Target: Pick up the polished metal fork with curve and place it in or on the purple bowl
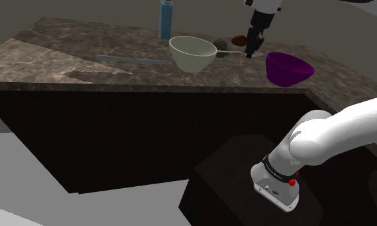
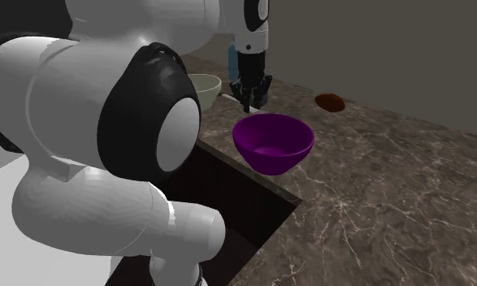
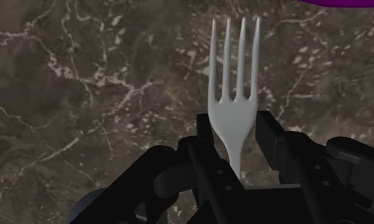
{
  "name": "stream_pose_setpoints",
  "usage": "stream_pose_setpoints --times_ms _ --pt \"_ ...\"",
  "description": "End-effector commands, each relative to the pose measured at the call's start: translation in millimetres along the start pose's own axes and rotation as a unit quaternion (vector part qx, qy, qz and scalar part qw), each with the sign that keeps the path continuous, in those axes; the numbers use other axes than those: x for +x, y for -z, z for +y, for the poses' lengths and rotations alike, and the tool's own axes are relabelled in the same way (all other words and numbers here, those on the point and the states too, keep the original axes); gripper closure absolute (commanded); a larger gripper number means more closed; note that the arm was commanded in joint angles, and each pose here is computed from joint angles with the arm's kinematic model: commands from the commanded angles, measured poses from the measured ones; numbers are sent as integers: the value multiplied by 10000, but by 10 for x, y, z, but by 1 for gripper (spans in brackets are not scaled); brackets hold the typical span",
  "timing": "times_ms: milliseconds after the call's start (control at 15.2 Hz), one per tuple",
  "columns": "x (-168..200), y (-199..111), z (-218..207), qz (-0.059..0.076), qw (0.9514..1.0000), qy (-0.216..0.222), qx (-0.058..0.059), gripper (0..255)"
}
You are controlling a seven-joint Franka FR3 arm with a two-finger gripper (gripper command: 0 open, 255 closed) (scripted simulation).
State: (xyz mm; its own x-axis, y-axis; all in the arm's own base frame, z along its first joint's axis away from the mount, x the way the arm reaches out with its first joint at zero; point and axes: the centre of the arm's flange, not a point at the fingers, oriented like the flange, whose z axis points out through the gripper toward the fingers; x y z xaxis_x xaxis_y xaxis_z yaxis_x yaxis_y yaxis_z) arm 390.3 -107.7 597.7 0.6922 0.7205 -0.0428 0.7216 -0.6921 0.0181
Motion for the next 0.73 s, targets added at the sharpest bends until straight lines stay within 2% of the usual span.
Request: stream_pose_setpoints --times_ms 0,660 --pt "-3 106 2 -1 10000 0 2 255" --pt "-25 633 11 -1 10000 0 2 255"
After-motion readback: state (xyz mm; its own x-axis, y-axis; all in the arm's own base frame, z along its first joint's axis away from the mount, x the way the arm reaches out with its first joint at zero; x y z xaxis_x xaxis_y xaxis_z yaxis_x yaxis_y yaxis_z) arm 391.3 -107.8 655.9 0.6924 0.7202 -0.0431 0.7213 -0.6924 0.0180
